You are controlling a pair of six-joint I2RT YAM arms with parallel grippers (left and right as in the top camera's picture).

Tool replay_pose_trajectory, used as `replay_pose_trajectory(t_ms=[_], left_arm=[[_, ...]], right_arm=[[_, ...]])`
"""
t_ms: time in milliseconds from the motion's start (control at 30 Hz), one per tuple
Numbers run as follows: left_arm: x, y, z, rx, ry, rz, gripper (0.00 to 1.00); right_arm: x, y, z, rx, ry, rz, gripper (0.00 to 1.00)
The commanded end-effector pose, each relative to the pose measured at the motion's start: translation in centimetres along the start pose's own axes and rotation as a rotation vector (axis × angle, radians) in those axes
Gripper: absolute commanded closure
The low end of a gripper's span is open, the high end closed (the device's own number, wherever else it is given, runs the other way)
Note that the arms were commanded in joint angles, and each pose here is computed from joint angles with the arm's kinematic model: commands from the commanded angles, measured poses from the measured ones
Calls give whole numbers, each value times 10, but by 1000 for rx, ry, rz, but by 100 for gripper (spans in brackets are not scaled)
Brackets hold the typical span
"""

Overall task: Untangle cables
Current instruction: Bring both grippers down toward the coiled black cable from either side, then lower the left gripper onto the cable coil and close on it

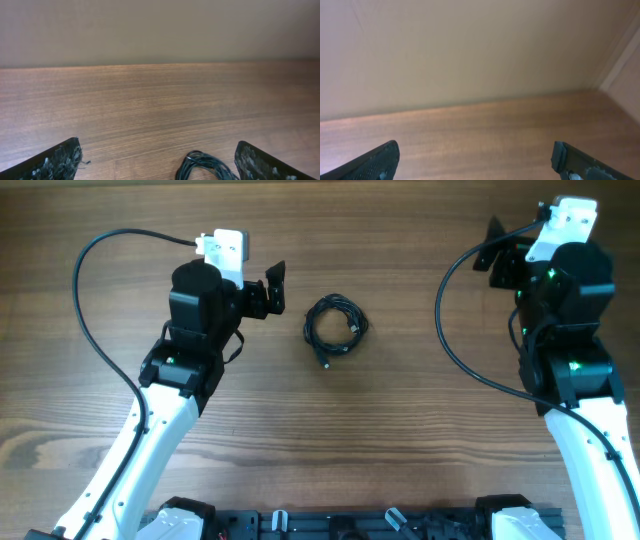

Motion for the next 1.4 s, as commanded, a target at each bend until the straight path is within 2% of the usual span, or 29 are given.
replay_pose_trajectory(t_ms=[0,233,367,733,1067,1133,1267,1367], left_arm=[[1,5,-2,11,136,-1,0],[26,-4,-8,68,132,118,6],[47,-17,-8,92,98,199,4],[78,-46,-2,108,53,281,3],[73,-56,-9,166,20,243,3],[77,-55,-13,198,24,262,5],[83,-53,-12,196,30,294,2],[86,-53,-13,196,30,308,2]], right_arm=[[18,-6,3,5,-70,66,0],[48,-14,34,-163,-64,189,0],[60,-19,50,-255,-62,232,0],[81,-24,87,-474,-71,299,0],[93,-22,95,-511,-111,361,0],[95,-25,92,-487,-122,369,0],[98,-29,93,-480,-129,378,0],[104,-34,98,-495,-126,392,0]])
Point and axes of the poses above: each gripper's point midway between its finger pads, its own y axis back along the fingers, its own z axis along the line the jaws close on, x = y × z, the point moved 2 cm from there along y, back along the fingers, and after that the axes turned 13 degrees about y, right-handed, at the moved point
